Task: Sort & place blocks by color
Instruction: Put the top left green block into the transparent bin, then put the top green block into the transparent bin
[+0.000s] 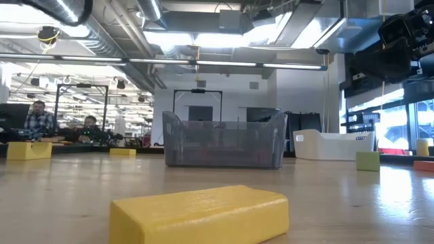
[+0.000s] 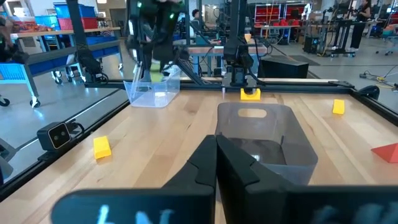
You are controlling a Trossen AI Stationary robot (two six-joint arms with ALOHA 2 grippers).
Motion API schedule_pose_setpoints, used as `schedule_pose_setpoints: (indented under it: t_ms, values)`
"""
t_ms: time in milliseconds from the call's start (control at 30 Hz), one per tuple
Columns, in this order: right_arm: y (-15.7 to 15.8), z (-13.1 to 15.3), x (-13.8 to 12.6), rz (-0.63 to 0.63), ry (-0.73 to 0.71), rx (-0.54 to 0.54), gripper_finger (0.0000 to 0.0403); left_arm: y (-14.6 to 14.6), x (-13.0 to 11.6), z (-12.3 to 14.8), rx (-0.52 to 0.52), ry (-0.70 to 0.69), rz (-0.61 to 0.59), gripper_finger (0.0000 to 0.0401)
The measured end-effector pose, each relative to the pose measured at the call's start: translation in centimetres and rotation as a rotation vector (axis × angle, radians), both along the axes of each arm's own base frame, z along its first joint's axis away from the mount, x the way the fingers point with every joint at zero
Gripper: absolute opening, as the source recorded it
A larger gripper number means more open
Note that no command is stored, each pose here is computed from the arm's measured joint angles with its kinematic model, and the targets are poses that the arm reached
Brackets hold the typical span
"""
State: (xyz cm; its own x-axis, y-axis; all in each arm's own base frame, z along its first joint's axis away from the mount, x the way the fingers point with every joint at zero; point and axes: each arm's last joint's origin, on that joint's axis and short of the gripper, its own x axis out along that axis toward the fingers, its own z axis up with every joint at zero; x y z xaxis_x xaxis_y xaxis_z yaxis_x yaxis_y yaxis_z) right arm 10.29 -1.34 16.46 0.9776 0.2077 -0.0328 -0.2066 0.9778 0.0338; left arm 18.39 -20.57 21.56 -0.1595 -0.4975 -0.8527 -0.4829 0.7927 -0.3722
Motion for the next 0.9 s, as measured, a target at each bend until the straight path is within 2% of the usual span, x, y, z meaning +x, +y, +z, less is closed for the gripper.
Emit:
schedule_pose_setpoints:
  t_ms: [200, 367, 467, 667, 800, 900]
  values:
    - [0.0, 0.0, 0.0, 0.000, 0.000, 0.000, 0.0005, -0.8, 0.8, -2.8, 0.055, 0.032, -0.057, 0.0122]
    - [0.0, 0.0, 0.0, 0.000, 0.000, 0.000, 0.0005, -1.0, 1.1, -3.8, 0.095, 0.043, -0.060, 0.0122]
    - [0.0, 0.0, 0.0, 0.000, 0.000, 0.000, 0.0005, -1.0, 1.1, -4.1, 0.112, 0.037, -0.058, 0.0128]
    - [0.0, 0.0, 0.0, 0.000, -0.001, 0.000, 0.0005, -0.9, 1.2, -4.1, 0.149, 0.002, -0.048, 0.0184]
    - [0.0, 0.0, 0.0, 0.000, -0.001, 0.001, 0.0005, -0.9, 1.3, -4.1, 0.139, 0.013, -0.048, 0.0191]
    - [0.0, 0.2, 0.0, 0.000, -0.015, 0.001, 0.0005, -0.7, 1.4, -3.8, 0.087, 0.062, -0.037, 0.0191]
